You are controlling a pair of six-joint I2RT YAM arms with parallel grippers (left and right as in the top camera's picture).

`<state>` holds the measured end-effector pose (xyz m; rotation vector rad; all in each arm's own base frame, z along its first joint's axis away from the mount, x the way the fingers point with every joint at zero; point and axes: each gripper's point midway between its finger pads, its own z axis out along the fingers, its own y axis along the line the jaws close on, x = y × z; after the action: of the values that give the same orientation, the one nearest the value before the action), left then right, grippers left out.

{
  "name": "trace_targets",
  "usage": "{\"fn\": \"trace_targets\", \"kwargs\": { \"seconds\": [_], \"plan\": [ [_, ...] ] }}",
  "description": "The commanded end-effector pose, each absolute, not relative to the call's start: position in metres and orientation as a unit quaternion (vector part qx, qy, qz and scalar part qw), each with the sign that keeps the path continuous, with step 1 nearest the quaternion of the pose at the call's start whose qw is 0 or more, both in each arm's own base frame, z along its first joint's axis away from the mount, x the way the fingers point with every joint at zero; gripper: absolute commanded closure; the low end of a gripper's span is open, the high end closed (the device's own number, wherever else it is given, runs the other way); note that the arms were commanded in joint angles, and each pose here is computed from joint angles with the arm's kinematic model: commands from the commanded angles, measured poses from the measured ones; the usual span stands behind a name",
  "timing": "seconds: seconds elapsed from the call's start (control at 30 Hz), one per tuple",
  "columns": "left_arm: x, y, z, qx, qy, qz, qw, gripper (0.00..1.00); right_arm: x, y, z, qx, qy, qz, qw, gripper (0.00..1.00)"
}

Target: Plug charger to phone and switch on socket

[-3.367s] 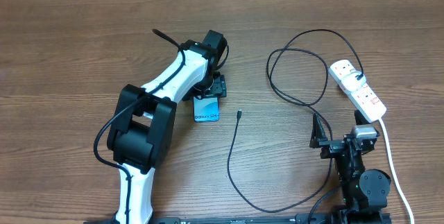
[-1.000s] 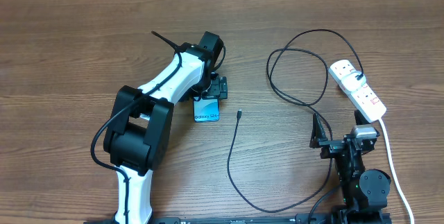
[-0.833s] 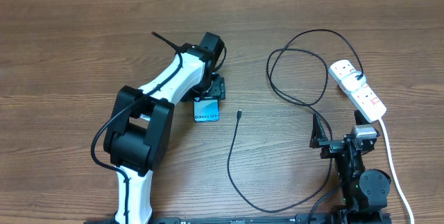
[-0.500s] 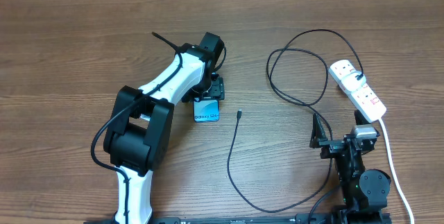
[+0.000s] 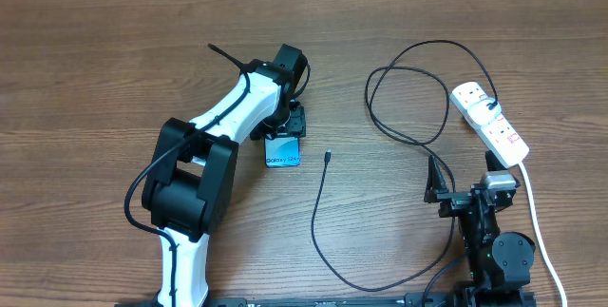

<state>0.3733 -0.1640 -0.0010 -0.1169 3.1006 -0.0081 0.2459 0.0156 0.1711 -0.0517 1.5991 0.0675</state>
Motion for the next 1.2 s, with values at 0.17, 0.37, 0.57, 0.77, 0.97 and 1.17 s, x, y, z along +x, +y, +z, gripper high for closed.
{"fn": "trace_targets", "kwargs": {
  "seconds": [0.17,0.37,0.57,0.77,0.97,1.17],
  "plan": [
    [0.361,-0.163,-0.015,-0.037,0.999,0.008,-0.017,0.35,0.246,0.016,0.170,-0.024,0.715,0.028,0.698,0.00],
    [0.371,-0.167,0.001,-0.037,0.999,0.004,-0.008,0.35,0.246,0.016,0.170,-0.024,0.715,0.028,0.698,0.00],
    [0.375,-0.169,0.008,-0.037,0.999,0.001,-0.004,0.35,0.246,0.016,0.170,-0.024,0.715,0.028,0.698,0.00],
    [0.375,-0.169,0.011,-0.037,0.999,0.002,-0.005,0.35,0.246,0.016,0.170,-0.024,0.715,0.028,0.698,0.00],
    [0.374,-0.173,0.019,-0.046,0.998,-0.029,-0.015,0.35,0.246,0.016,0.170,-0.024,0.715,0.028,0.698,0.00],
    [0.378,-0.175,0.034,-0.068,0.994,-0.079,-0.037,0.37,0.246,0.016,0.170,-0.024,0.715,0.028,0.698,0.00]
  ]
}}
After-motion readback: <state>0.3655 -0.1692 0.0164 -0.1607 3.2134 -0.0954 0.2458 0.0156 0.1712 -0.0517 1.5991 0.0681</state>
